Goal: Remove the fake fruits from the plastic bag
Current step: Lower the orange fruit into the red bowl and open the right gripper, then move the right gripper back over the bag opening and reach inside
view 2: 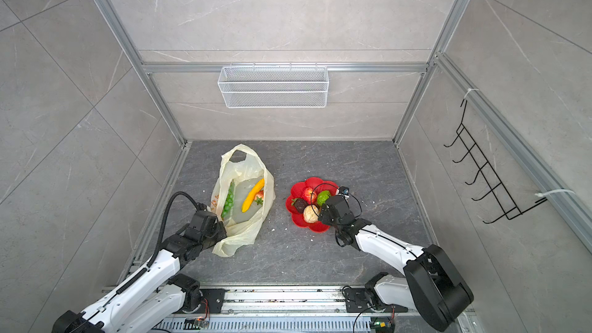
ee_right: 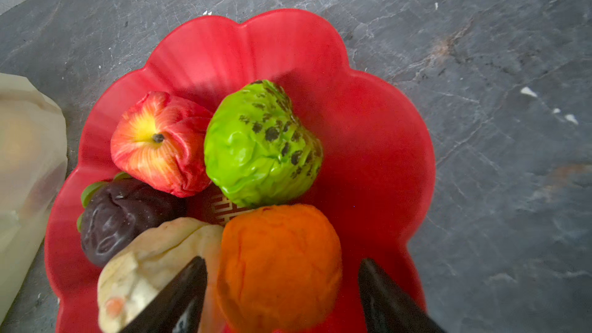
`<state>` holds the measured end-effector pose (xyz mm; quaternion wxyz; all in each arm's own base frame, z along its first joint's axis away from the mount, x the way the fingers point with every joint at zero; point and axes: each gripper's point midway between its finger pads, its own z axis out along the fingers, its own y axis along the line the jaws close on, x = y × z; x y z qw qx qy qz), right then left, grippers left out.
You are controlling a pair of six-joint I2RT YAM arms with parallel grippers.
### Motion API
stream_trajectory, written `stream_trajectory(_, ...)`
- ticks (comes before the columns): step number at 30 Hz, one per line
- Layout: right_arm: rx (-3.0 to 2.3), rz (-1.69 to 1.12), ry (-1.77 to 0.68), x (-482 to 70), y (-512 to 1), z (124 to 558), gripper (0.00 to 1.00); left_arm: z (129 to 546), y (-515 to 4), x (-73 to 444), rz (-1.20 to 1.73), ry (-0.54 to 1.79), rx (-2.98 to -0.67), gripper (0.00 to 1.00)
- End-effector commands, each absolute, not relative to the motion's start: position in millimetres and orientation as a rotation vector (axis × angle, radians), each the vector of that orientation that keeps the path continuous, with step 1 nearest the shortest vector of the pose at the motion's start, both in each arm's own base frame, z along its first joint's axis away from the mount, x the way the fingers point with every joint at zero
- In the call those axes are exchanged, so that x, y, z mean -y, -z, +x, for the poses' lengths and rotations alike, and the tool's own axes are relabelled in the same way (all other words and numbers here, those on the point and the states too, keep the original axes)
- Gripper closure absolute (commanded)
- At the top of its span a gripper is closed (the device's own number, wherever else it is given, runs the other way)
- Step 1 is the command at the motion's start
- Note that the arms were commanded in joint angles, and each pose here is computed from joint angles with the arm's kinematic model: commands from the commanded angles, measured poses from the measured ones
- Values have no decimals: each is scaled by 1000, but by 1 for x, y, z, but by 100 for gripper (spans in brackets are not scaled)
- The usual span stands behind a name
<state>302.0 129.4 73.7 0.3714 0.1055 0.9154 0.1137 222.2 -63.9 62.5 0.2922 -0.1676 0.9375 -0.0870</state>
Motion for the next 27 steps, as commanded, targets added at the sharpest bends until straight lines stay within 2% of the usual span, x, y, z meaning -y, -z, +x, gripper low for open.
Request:
stream_trajectory(1,-2317,306,-262,-122,-91,303,24,232,-79,68,-431,265,-2452,100)
stream_trajectory(7,-2254,342,-327,-123,-126,300,26,234,-79,76,-390,311,-2456,100)
stream_trajectory(10,-2224,288,-385,-142,-151,301,26,236,-81,93,-263,386,-2483,100)
stream_trajectory(13,-2214,159,-435,-179,-174,300,27,237,-77,103,-208,421,-2517,100)
stream_trajectory(18,-2195,-147,-559,-278,-208,295,29,237,-72,104,-215,410,-2548,100)
stream_trajectory(21,-2201,-280,-660,-333,-210,292,31,237,-67,107,-210,408,-2582,100)
stream_trajectory(27,-2262,-431,-715,-402,-196,295,35,238,-61,111,-185,387,-2621,100)
